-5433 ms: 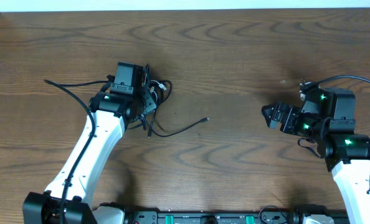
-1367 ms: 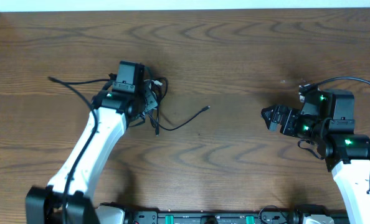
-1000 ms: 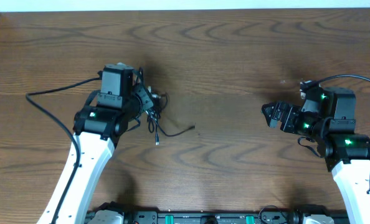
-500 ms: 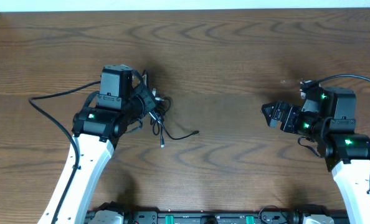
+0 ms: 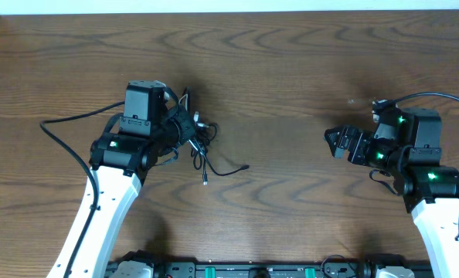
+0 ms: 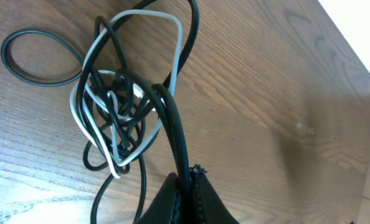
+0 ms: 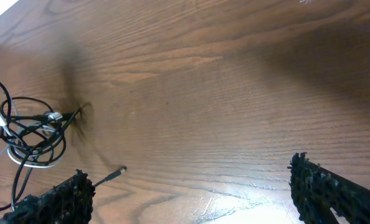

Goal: Untangle cables

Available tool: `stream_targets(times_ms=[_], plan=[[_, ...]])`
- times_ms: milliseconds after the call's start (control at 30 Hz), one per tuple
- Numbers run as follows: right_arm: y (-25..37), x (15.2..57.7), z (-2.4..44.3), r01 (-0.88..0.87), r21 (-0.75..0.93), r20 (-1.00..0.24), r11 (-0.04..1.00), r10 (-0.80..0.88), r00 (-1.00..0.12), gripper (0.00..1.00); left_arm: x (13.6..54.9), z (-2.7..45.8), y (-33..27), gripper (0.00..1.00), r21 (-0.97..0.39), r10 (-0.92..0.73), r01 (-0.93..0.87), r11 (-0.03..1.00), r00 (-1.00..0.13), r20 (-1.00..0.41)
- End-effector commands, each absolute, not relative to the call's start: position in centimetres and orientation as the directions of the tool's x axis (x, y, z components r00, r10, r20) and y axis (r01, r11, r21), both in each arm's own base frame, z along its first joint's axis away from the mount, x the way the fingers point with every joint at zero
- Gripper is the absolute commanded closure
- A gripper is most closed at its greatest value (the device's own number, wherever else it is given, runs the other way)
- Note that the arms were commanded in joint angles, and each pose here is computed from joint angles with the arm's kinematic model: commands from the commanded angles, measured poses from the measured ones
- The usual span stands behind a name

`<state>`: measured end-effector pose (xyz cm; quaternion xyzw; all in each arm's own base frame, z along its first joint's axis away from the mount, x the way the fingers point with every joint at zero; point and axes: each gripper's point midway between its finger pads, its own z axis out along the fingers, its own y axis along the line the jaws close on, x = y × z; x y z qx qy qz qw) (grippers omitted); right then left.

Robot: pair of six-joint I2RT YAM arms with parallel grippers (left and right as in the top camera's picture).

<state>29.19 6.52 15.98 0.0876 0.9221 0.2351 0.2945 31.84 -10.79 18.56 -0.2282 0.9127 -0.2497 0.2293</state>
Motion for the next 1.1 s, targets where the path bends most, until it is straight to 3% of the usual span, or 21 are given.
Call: stream_targets(times_ms=[0,167,1067], plan=[[7.0,29.5,17.0,-0.01,0.487,-0.524,0.873,0.283,-0.803,0.01,32.2,20.4,-11.7,0.92,-0.61,-0.529,-0.259,0.748,-0.789,-0.313],[7.0,29.5,17.1,-0.01,0.487,-0.524,0.873,0.283,-0.803,0.01,32.6,21.2,-12.6,0.92,-0.652,-0.516,-0.215,0.727,-0.797,-0.313],[7.0,29.5,17.0,-0.008,0.488,-0.521,0.873,0.283,-0.805,0.01,33.0,22.3,-13.6,0.92,-0.751,-0.645,-0.335,0.57,-0.749,-0.155]])
